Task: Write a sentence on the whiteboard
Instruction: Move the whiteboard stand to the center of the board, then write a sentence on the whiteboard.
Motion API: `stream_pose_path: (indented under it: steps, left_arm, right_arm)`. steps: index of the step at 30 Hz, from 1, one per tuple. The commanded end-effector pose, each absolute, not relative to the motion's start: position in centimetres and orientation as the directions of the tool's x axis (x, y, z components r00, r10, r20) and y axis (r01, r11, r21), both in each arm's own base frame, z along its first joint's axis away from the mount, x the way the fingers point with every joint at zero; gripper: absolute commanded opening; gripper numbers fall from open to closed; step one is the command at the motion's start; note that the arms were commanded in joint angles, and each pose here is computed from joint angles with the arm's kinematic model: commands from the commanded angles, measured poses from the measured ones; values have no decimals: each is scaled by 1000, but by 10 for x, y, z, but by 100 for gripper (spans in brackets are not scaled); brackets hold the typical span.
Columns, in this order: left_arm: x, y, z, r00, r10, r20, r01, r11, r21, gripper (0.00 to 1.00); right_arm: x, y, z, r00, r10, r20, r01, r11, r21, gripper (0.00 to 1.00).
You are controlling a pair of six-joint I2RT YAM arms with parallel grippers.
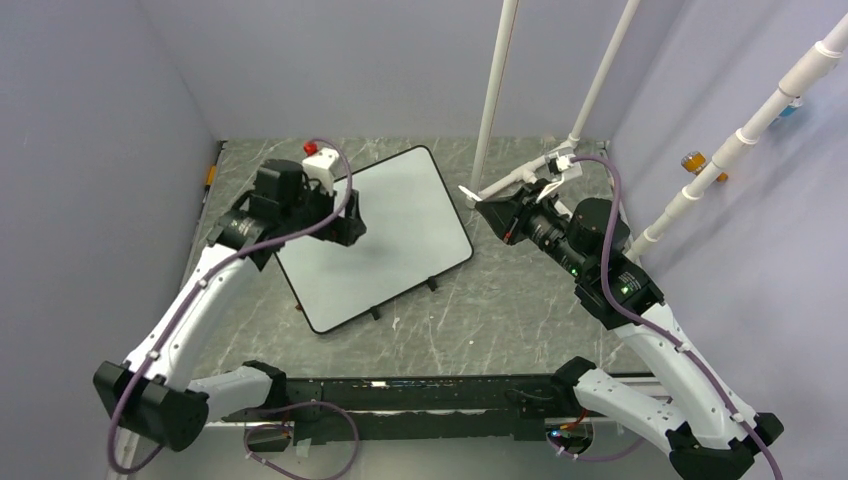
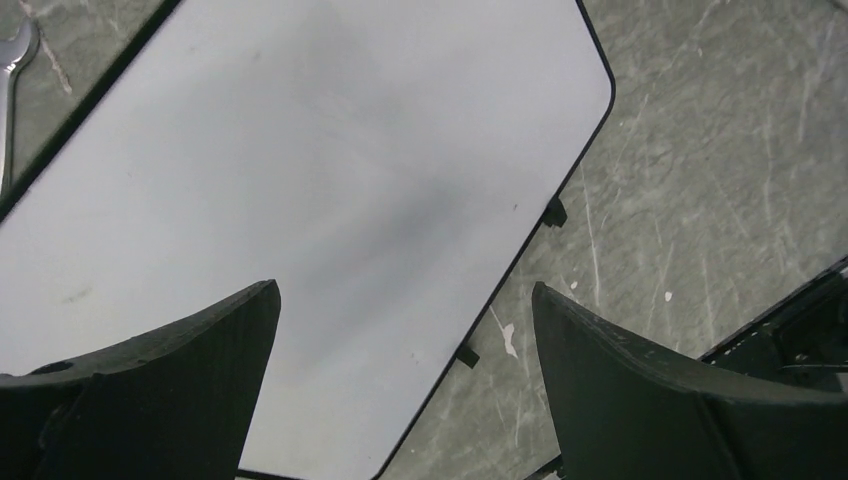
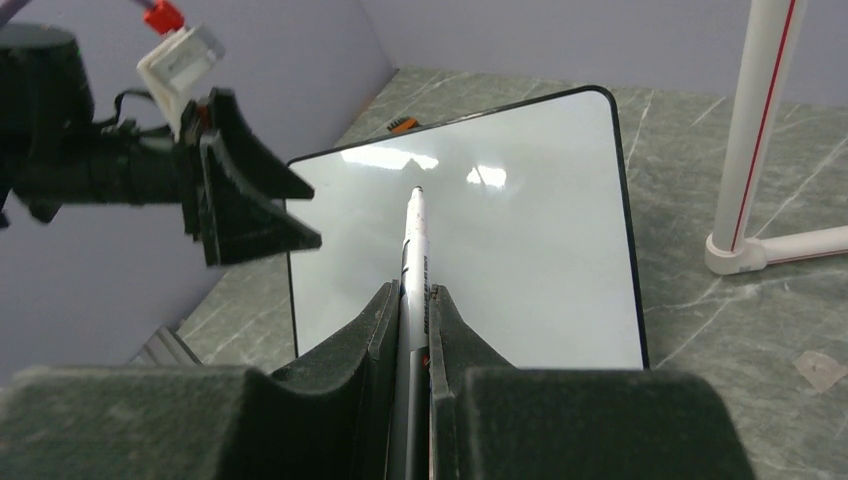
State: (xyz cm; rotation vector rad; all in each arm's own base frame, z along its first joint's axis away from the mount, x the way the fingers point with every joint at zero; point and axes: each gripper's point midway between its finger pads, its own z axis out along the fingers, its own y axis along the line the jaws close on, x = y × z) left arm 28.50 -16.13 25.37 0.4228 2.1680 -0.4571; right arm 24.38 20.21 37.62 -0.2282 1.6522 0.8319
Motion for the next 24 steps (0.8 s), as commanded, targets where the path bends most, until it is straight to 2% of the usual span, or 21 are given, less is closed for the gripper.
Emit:
stream_pose_path:
  steps: [1, 5, 10, 14, 17, 20, 24]
  left_arm:
    - [309, -165, 292, -496, 101, -862, 590, 768, -249, 99]
    - [334, -155, 309, -488, 101, -867, 605, 756, -252, 97]
    - [370, -137, 313, -522, 119, -845, 620, 733, -280, 81]
    - [390, -127, 300, -579, 68, -813, 640, 656, -400, 83]
    - [403, -115, 285, -634, 26, -773, 629, 599, -496, 79]
    - [410, -109, 268, -677, 18, -736, 607, 580, -544, 75]
    - [415, -105, 254, -685, 29, -728, 592, 605, -533, 75]
  right_arm:
    - [240, 202, 392, -252, 303, -919, -586, 708, 394, 0]
    - [240, 203, 392, -260, 299, -918, -587, 706, 396, 0]
    - [241, 208, 389, -274, 304, -912, -594, 693, 409, 0]
    - [244, 213, 385, -290, 308, -906, -598, 681, 423, 0]
    - [245, 216, 385, -298, 305, -905, -603, 675, 426, 0]
    - [246, 217, 384, -300, 296, -907, -602, 679, 421, 0]
    - [249, 218, 381, -304, 291, -907, -597, 684, 419, 0]
